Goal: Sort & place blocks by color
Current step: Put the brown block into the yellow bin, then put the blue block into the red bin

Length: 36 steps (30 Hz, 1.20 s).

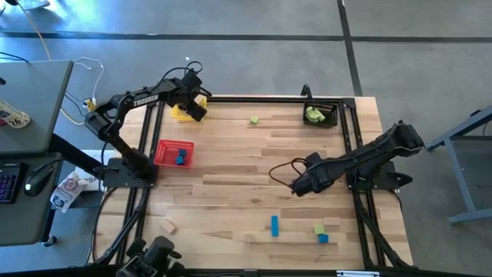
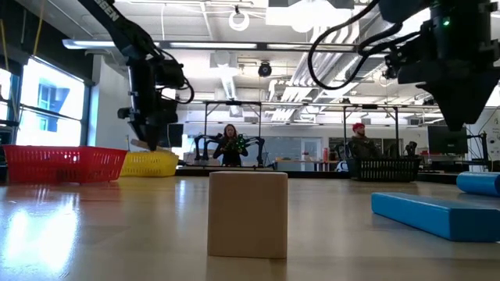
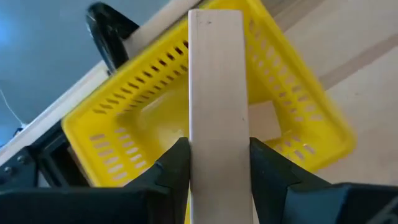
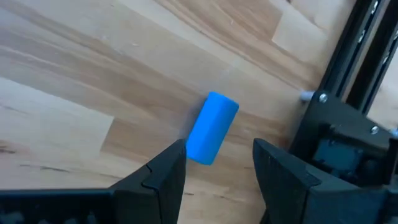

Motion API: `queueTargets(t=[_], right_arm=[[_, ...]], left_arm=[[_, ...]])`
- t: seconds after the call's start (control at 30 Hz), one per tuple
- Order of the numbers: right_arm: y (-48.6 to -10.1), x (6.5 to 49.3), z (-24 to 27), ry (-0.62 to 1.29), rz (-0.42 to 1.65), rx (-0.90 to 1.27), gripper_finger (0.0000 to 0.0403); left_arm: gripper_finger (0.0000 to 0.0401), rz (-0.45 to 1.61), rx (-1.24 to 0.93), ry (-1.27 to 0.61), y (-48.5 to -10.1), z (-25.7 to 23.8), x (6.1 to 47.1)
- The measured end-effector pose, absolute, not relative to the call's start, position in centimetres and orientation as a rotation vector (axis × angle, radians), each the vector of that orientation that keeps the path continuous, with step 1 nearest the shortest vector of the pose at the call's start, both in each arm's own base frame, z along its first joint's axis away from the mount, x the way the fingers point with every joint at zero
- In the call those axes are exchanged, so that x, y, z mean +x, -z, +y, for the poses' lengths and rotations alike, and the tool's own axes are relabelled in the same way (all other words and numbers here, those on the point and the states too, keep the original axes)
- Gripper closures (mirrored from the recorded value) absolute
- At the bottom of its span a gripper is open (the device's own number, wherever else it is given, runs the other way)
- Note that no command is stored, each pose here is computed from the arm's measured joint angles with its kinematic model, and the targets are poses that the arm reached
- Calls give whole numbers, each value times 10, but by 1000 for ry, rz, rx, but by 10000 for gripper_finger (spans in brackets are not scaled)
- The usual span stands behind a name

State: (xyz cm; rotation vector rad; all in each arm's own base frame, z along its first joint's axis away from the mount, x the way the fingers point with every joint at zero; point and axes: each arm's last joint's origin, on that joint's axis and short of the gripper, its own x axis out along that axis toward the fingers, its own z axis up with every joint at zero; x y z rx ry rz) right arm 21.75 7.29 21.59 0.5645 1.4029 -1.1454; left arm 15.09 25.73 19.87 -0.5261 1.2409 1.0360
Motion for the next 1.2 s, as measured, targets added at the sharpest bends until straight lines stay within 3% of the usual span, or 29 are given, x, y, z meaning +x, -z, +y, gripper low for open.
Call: queueTargets(t=[0.23,0.7,1.2], right_arm=[[-215,213,92,1171,1331,635,231],[-216,196,127,1261,1093,747,231],[-212,189,131,1380,972,848,231]], left_arm=[[284,1279,-515,-1021,-190,262,151],[185,1275,-523,-1029,-192,262,151],[195,1052,-487,-856,-246,234,167]])
